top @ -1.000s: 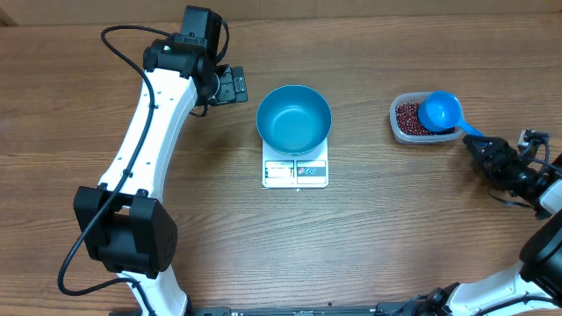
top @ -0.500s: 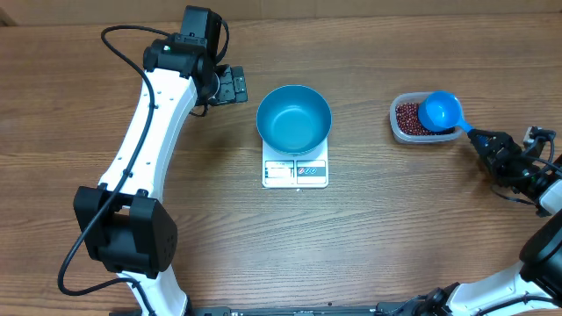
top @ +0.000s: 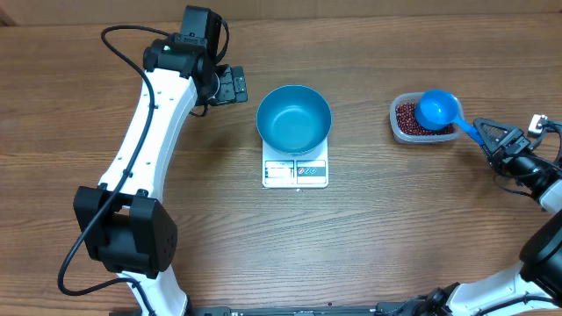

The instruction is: Scoop item into bowl and weigh 150g on scale

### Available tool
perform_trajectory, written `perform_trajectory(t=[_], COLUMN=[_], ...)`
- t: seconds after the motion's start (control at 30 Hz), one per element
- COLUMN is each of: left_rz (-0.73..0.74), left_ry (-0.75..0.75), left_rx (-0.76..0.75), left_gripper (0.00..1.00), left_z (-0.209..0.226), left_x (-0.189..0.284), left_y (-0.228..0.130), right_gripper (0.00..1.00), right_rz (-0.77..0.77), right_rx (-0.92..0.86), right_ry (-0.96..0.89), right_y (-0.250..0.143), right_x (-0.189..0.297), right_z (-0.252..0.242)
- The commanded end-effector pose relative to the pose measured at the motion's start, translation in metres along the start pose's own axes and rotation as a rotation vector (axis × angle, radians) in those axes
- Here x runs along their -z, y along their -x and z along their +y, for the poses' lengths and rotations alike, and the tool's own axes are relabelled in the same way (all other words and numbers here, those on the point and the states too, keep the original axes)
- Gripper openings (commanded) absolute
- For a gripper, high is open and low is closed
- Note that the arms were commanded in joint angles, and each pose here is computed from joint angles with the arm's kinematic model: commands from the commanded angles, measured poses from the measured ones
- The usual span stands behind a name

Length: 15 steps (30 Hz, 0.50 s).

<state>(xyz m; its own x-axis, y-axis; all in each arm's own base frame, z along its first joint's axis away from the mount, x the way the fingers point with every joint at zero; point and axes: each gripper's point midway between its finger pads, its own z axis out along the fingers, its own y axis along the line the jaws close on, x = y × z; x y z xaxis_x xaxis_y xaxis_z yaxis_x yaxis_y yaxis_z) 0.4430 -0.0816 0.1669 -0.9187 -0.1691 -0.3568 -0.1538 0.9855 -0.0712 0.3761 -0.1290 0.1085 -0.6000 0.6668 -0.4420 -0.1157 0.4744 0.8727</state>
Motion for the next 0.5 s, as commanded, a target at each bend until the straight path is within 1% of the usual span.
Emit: perform_trajectory(t=[0.0, 0.07, 0.13, 0.23, 0.33, 0.4, 0.47], left_rz=[-0.010, -0.010, -0.010, -0.010, -0.011, -0.011, -0.011], left_ry=[-0.005, -0.005, -0.005, -0.005, -0.005, -0.005, -0.005], left_rx=[-0.007, -0.007, -0.007, -0.007, -0.007, -0.007, -0.007], left_gripper=[0.99, 1.00, 0.99, 1.00, 1.00, 1.00, 1.00], left_z=[0.000, 0.000, 0.000, 0.000, 0.000, 0.000, 0.000], left_x=[0.003, 0.003, 0.003, 0.003, 0.003, 0.003, 0.003], left_y=[0.004, 0.004, 0.004, 0.004, 0.004, 0.004, 0.004], right_gripper=[1.00, 0.98, 0.91, 0.85, 0.82, 0.75, 0.72], right_rz=[0.015, 0.018, 0.020, 0.019, 0.027, 0.033, 0.032], right_rx=[-0.013, -0.032, -0.060, -0.091, -0.109, -0.168, -0.207], right_ry=[0.078, 0.080, 0.082, 0.092, 0.103, 0.090, 0.070], right_y=[-0.001, -0.001, 0.000, 0.005, 0.007, 0.006, 0.006], right_x=[0.002, 0.001, -0.001, -0.004, -0.010, -0.015, -0.019], right_z=[0.013, 0.014, 0.015, 0.019, 0.025, 0.024, 0.022])
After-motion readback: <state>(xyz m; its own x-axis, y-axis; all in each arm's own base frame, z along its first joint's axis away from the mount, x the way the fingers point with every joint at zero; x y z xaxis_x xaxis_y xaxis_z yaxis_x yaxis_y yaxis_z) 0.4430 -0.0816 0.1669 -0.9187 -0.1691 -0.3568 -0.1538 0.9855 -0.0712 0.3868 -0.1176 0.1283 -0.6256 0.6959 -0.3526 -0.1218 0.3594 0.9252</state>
